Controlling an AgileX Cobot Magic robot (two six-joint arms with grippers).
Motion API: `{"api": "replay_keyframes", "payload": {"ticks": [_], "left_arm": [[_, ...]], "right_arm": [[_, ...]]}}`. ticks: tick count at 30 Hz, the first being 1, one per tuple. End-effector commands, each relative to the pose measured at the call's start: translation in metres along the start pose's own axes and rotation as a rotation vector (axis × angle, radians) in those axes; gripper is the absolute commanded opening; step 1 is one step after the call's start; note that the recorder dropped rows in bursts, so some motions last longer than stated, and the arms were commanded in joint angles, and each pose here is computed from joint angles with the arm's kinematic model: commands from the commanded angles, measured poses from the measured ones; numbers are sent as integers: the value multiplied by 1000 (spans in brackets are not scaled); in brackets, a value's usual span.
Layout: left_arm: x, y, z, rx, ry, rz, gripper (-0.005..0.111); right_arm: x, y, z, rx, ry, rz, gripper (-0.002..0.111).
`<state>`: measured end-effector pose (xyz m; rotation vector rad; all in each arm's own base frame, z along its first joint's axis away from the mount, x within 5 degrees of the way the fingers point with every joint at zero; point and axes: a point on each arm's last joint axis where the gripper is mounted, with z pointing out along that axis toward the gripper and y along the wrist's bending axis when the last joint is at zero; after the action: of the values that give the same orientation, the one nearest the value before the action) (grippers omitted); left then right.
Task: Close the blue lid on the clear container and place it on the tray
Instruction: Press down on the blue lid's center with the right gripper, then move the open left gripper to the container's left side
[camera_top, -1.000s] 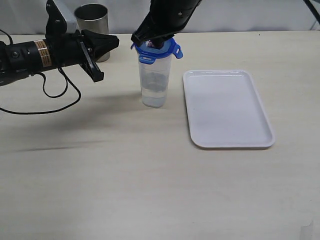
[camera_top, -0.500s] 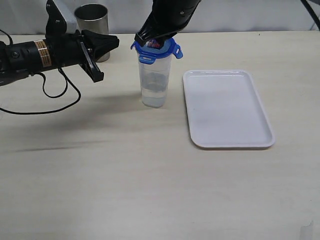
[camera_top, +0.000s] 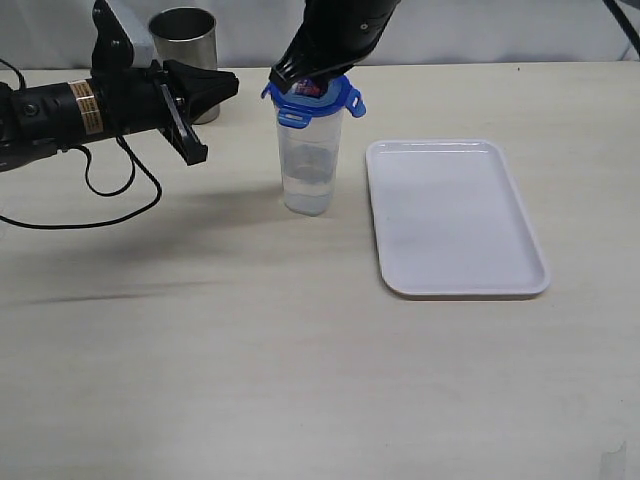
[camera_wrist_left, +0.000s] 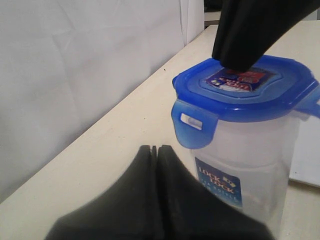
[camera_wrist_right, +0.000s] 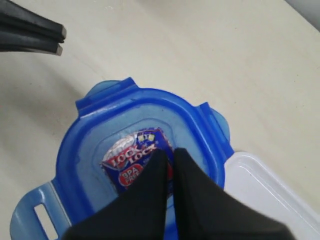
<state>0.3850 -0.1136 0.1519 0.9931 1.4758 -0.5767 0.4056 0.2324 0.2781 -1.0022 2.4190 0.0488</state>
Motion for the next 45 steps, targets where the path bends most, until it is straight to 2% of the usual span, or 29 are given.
{"api": "replay_keyframes", "payload": {"ticks": [1,7,15,20,23,27,28,31,34,38,42,45], "left_arm": [[-1,-1,1,7,-9,-8,0],[-1,-1,1,7,-9,-10,0],[-1,-1,1,8,-8,-11,0],[-1,-7,0,79,-17,25,3],[1,-11,0,119,1,51,20],[5,-11,0,117,48,55,62],[6,-9,0,102,58,28,77],[8,-7,0,75,89,-40,100],[16,-14,3,133,84,-42,103],[32,-25,17,128,60,-106,102],[49,-40,32,144,63,-41,102],[50,-50,42,144,31,-32,102]], "right_arm": [[-5,2,-13,-40,-68,8,6],[-8,7,-11,-82,-118,3,6],[9,7,7,-54,-41,-1,6],[12,8,11,-55,-33,-1,6],[12,8,11,-56,-31,-1,6],[13,8,11,-58,-24,-2,6],[13,8,11,-59,-22,-2,6],[13,8,11,-59,-22,-2,6],[13,8,11,-59,-22,2,6],[13,8,11,-59,-22,4,6],[13,8,11,-59,-20,4,6],[13,9,11,-62,-21,6,6]]}}
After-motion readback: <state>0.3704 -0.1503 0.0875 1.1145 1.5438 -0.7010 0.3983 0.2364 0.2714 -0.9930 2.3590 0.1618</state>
